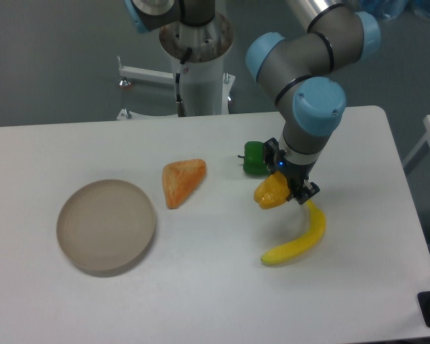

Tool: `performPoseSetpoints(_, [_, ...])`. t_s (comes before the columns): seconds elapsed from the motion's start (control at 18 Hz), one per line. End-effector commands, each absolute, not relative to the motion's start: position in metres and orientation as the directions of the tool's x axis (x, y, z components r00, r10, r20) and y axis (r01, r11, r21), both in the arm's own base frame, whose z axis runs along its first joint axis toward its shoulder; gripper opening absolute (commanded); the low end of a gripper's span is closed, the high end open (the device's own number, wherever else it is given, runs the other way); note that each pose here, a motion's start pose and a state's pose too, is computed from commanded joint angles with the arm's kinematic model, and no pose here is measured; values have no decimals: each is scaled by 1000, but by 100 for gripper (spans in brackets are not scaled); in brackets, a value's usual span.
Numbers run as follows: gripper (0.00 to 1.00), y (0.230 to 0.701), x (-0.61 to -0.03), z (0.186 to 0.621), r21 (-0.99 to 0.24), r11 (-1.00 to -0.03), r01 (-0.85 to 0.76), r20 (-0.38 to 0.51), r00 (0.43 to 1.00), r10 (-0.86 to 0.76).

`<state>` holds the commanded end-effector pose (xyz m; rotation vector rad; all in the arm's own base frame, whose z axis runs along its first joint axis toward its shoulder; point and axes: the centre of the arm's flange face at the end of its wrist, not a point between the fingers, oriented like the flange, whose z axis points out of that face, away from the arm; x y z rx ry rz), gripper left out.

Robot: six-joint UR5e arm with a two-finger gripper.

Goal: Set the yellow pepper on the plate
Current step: 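Lift the held yellow bell pepper up from beside the green pepper, then carry the yellow pepper over the beige plate and lower it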

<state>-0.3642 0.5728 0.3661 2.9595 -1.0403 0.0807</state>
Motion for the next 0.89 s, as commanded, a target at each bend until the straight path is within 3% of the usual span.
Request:
performPoseSetpoints(0.33, [29,583,-353,373,-25,-778,-627,38,777,-628])
performPoseSetpoints(0.89, [28,622,-199,372,-38,-765,-643,75,761,-644])
